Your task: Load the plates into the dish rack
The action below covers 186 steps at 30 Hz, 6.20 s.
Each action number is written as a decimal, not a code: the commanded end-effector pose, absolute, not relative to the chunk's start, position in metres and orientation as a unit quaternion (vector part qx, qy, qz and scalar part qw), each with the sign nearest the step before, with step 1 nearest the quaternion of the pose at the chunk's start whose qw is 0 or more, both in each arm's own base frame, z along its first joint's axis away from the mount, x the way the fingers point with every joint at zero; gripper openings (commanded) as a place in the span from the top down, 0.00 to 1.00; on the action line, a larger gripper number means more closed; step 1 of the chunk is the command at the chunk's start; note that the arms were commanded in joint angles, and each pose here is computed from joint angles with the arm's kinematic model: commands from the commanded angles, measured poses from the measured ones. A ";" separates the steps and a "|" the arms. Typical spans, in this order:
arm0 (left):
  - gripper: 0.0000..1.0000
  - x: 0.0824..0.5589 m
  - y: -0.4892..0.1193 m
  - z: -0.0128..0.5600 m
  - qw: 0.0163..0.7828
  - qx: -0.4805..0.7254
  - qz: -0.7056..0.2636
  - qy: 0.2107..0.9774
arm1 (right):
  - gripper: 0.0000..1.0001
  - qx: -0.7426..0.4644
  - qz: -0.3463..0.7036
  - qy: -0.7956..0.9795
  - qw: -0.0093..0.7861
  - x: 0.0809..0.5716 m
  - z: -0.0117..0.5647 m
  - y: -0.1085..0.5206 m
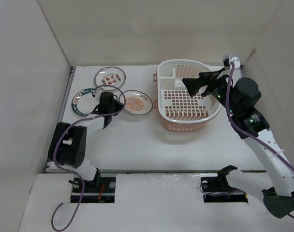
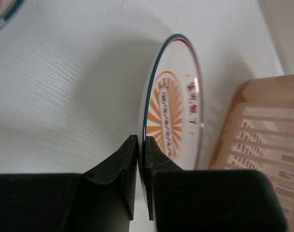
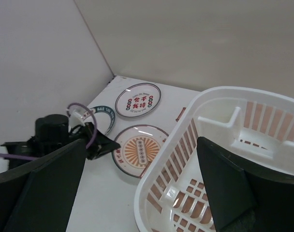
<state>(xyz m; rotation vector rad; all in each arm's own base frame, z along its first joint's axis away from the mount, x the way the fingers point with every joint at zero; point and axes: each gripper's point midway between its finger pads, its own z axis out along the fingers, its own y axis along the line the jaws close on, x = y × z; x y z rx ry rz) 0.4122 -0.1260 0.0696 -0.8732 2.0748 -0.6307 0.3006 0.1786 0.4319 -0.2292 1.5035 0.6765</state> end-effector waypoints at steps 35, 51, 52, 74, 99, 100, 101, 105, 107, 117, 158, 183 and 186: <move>1.00 0.290 -0.197 0.414 0.650 0.000 -0.467 0.600 | 0.89 -0.319 0.530 0.597 0.511 0.358 0.356 0.285; 0.00 0.300 -0.154 0.397 0.648 -0.117 -0.397 0.639 | 1.00 0.053 0.258 0.635 0.726 0.357 0.458 0.122; 0.00 0.304 -0.154 0.391 0.644 -0.128 -0.385 0.649 | 1.00 0.082 0.215 0.667 0.709 0.359 0.438 0.111; 0.00 0.309 -0.138 0.376 0.631 -0.198 -0.319 0.679 | 1.00 0.162 -0.069 0.779 0.602 0.384 0.318 0.119; 0.00 0.307 -0.139 0.371 0.625 -0.198 -0.302 0.692 | 1.00 0.109 -0.156 0.813 0.550 0.358 0.274 0.136; 0.00 0.307 -0.139 0.371 0.625 -0.198 -0.302 0.692 | 1.00 0.107 -0.159 0.815 0.547 0.359 0.271 0.137; 0.00 0.307 -0.139 0.371 0.625 -0.198 -0.302 0.692 | 1.00 0.107 -0.161 0.814 0.548 0.357 0.271 0.138; 0.00 0.309 -0.138 0.370 0.624 -0.202 -0.296 0.694 | 1.00 0.104 -0.174 0.815 0.542 0.353 0.266 0.137; 0.00 0.309 -0.138 0.370 0.624 -0.202 -0.296 0.694 | 1.00 0.099 -0.180 0.818 0.537 0.354 0.261 0.137; 0.00 0.307 -0.135 0.371 0.626 -0.205 -0.293 0.693 | 1.00 0.085 -0.190 0.827 0.523 0.350 0.245 0.144; 0.00 0.310 -0.130 0.361 0.624 -0.217 -0.269 0.701 | 0.66 0.058 -0.211 0.837 0.501 0.343 0.226 0.173; 0.00 0.336 -0.113 0.263 0.554 -0.323 -0.194 0.743 | 0.00 0.050 -0.071 0.807 0.584 0.303 0.335 0.194; 0.00 0.330 -0.083 0.221 0.528 -0.385 -0.175 0.736 | 0.00 -0.019 0.038 0.795 0.605 0.296 0.358 0.221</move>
